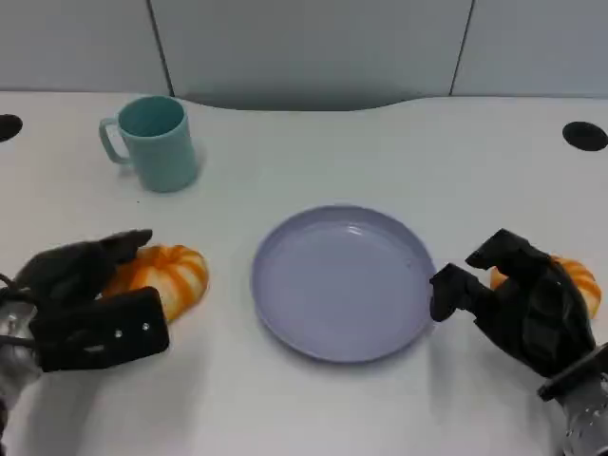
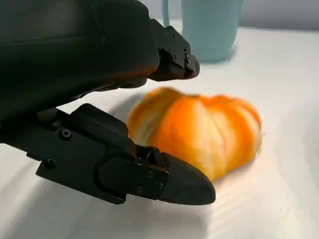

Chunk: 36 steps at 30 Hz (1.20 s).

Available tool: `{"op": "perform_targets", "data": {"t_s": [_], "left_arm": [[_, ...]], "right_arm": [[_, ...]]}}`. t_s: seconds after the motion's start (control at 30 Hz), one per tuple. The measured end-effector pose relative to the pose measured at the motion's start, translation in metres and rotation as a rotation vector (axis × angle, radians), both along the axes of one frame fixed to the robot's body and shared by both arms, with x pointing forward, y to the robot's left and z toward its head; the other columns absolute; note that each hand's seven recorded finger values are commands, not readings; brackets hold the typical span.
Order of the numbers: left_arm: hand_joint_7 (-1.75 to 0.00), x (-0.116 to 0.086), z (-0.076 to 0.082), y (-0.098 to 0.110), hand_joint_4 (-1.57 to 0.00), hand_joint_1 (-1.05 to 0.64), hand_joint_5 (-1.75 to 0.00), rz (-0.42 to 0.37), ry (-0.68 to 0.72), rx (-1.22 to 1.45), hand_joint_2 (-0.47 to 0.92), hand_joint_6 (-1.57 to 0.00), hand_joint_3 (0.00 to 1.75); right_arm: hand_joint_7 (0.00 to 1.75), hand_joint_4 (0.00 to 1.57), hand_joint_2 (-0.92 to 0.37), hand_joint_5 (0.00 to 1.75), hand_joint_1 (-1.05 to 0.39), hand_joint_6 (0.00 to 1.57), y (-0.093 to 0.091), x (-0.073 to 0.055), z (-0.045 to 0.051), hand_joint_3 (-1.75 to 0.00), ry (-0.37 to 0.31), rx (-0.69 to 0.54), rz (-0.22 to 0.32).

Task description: Grasp the bread from the table and place it into the plate.

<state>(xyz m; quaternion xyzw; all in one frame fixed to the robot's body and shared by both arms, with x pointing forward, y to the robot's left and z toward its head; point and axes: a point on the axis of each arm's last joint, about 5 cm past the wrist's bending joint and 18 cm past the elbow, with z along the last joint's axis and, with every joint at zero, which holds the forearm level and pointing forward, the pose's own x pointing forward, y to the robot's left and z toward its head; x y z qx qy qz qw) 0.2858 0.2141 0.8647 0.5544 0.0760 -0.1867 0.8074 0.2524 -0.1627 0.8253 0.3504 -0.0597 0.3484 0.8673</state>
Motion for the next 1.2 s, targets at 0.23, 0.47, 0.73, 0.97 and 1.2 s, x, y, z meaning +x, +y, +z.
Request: {"op": "perform_targets", "data": {"t_s": [0.23,0.47,0.73,0.97,1.2], "left_arm": [[-0.10,0.008,0.000,-0.016,-1.04,-0.21,-0.19,0.086,0.005,0.010,0.85,-0.96,0.01],[-0.11,0.010,0.000,-0.025,-1.12,-0.12,-0.16,0.096,-0.065,0.004,0.86,-1.13,0.00],[-0.10,0.011,0.005,-0.024,-1.17,-0.13,-0.20,0.031,-0.133,-0.031,0.84,-1.16,0.00],[-0.09,0.028,0.035,-0.031,-1.19,-0.17,-0.29,-0.047,-0.343,-0.175,0.82,-1.17,0.00],[-0.05,0.042,0.067,-0.051,-1.09,-0.19,-0.53,-0.149,-0.523,-0.360,0.80,-1.21,0.00]], "right_arm": [[0.56,0.84,-0.84,1.28,-0.60,1.01,0.001,-0.002,0.0003,0.00,0.009,0.003,-0.006],[0.55,0.81,-0.86,1.32,-0.62,1.00,0.001,-0.006,0.0011,0.00,0.004,0.002,-0.023],[0.53,0.82,-0.85,1.30,-0.62,1.02,0.007,-0.007,0.0016,0.00,0.006,0.014,-0.029],[0.51,0.81,-0.86,1.31,-0.61,1.02,0.008,-0.007,-0.0002,0.00,0.011,0.021,-0.016],[0.49,0.80,-0.86,1.30,-0.58,1.03,0.011,-0.003,0.0019,0.00,0.009,0.027,0.004]]}}
